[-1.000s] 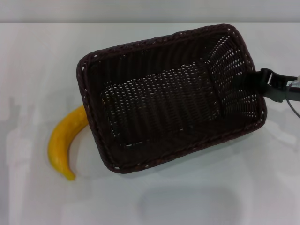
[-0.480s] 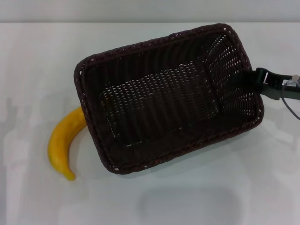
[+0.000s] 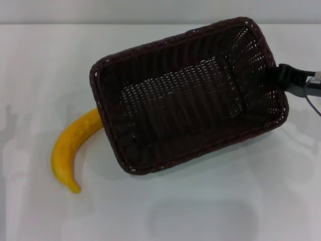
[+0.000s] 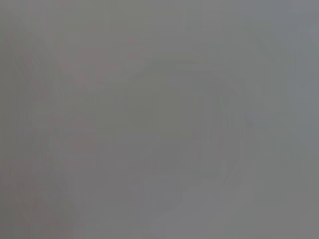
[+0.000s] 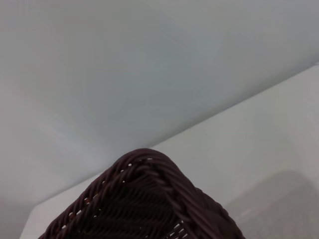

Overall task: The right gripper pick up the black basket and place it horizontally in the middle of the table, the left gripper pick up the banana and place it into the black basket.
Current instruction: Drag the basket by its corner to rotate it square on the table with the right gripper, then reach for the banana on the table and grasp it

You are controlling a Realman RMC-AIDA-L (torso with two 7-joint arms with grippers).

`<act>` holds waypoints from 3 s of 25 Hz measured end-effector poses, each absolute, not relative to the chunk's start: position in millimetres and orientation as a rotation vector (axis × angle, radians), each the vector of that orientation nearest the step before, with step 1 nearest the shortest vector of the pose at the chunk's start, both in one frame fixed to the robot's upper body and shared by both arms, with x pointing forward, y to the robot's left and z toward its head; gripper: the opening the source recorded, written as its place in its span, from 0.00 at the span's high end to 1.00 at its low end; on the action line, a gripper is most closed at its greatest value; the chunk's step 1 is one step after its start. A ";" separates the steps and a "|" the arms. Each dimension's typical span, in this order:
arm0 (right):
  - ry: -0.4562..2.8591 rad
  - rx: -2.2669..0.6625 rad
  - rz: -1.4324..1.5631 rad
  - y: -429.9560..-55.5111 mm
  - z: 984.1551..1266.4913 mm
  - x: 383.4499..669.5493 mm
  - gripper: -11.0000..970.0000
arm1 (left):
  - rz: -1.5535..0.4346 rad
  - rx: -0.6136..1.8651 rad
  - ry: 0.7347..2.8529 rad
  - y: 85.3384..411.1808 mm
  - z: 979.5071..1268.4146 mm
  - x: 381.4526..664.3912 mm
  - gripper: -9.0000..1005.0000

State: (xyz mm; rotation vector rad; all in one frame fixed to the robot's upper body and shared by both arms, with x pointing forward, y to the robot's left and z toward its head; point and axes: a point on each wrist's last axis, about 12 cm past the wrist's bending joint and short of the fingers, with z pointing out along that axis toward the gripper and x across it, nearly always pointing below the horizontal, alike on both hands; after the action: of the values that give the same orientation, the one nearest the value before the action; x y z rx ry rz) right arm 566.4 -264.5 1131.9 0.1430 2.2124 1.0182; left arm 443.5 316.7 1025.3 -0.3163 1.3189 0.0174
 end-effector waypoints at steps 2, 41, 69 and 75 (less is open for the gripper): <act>2.204 0.154 1.011 -266.6 1132.6 567.3 0.76 | 0.016 -0.316 1.318 316.4 1025.6 444.4 0.11; 2.029 0.001 0.794 -301.4 1160.1 581.7 0.32 | 0.018 -0.319 1.324 319.5 1026.4 449.7 0.11; 1.461 -0.051 0.072 -372.4 1131.5 591.9 0.32 | -0.067 -0.303 1.312 294.0 1030.8 453.2 0.11; 1.455 0.028 -0.026 -402.3 1122.7 578.3 0.32 | -0.125 -0.283 1.370 285.1 1030.1 460.4 0.11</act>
State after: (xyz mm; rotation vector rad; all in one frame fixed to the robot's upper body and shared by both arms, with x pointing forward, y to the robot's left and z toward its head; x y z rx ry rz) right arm 578.3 -402.3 1122.7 0.0281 1.4552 -0.0265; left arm 460.4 285.1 1030.1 -0.2833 1.3699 -0.1246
